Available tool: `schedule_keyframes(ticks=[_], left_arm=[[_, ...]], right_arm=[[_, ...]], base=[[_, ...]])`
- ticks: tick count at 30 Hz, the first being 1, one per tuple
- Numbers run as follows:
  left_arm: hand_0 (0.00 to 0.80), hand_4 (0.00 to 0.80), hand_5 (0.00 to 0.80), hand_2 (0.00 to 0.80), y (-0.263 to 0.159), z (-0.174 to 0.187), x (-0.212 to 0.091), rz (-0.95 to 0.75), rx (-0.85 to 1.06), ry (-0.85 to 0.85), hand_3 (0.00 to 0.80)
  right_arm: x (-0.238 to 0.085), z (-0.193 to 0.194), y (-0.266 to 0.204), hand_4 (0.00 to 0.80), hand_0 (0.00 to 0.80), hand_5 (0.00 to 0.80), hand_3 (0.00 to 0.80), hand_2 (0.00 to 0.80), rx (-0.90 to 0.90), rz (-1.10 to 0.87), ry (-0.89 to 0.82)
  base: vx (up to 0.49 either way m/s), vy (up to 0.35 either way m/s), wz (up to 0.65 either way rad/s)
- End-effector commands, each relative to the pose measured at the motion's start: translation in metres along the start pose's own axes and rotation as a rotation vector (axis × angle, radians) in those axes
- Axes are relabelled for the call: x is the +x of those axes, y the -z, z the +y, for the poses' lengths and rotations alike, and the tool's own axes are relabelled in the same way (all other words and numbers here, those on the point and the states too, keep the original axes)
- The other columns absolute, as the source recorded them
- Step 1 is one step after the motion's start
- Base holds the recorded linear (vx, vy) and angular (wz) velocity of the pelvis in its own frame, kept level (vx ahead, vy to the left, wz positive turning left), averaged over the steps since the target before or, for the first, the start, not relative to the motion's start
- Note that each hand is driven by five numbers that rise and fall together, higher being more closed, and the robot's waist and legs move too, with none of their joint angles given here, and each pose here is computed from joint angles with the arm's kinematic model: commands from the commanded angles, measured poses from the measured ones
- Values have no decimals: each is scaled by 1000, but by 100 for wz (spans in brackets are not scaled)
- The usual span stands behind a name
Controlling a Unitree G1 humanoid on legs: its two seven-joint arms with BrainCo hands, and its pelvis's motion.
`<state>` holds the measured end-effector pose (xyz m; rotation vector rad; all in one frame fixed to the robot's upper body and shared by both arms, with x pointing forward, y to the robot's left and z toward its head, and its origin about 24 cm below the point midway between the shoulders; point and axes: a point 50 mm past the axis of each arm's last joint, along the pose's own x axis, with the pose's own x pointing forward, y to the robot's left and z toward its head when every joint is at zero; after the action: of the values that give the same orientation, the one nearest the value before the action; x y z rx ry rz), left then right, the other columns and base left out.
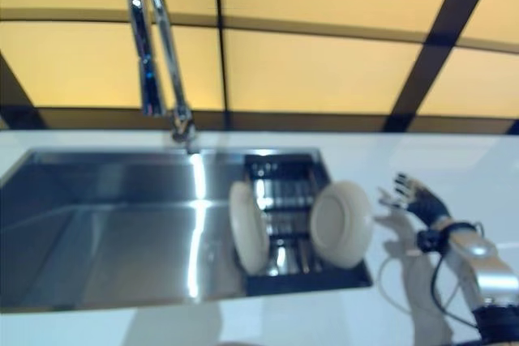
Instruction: Take plates into dishwasher
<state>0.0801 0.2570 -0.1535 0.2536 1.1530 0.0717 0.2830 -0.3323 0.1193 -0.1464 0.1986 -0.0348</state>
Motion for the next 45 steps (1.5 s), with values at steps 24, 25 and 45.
schedule_keyframes(ticks=[24, 25, 45], left_arm=[[0, 0, 0, 0, -27, 25, 3, -97, 33, -60, 0], [0, 0, 0, 0, -26, 26, 3, -96, 34, -62, 0], [0, 0, 0, 0, -16, 41, -2, -96, 38, -92, 0]], right_arm=[[-6, -7, 34, 0, 0, 0, 0, 0, 455, 267, -158], [-7, -4, 37, 0, 0, 0, 0, 0, 459, 273, -185], [-39, -9, 54, 0, 0, 0, 0, 0, 306, 275, -449]], base=[[13, 2, -1], [0, 0, 0], [-1, 0, 0]])
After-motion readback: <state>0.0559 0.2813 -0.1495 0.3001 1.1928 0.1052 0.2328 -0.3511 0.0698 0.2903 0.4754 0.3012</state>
